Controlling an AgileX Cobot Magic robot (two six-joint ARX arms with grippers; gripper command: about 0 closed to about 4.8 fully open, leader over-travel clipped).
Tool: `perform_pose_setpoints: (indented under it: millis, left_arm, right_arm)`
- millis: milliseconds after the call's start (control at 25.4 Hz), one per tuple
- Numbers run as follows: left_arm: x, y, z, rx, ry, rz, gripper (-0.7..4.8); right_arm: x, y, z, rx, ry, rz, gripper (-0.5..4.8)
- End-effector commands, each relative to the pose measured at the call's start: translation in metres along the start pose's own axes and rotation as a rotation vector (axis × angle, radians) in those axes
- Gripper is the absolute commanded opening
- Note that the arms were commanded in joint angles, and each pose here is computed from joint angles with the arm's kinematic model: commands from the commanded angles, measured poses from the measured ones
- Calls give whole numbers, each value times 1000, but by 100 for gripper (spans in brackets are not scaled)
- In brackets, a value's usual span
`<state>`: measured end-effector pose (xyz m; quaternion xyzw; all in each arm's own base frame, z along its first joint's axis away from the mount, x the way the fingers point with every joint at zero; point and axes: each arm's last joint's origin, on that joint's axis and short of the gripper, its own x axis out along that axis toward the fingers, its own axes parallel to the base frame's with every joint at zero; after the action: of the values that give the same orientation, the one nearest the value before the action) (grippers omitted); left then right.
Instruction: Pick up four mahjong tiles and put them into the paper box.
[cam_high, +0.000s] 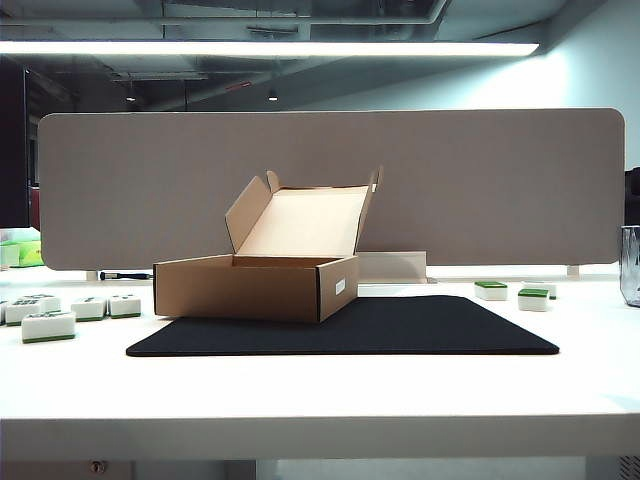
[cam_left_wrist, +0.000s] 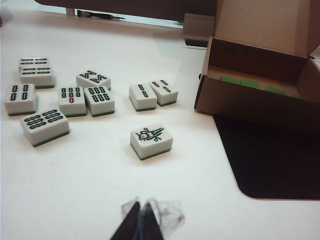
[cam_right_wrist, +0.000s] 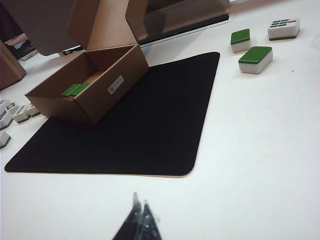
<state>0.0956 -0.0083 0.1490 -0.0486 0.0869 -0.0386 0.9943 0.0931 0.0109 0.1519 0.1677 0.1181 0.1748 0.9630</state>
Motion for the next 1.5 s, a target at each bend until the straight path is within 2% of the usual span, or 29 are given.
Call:
perform_pose_setpoints:
  millis: [39,867,1025,1222,1498]
  left_arm:
    - [0,0,-1,0,12,-4,-6]
    - [0,0,-1,0,11,-3,-6]
    - [0,0,-1,0,11,-3,-6]
    - [0,0,-1,0,11,-3,-6]
    - [0,0,-1,0,11,-3,-6]
  right_arm:
    - [-1,1,2,-12,-22,5,-1]
    - [-1,1,2,-12,-22,4,-1]
    - [-1,-2,3,-57,-50,-87,-1]
    - [-1,-2,3,-60,-52,-95,-1]
    - [0,-4,3,-92,-83,-227,-1]
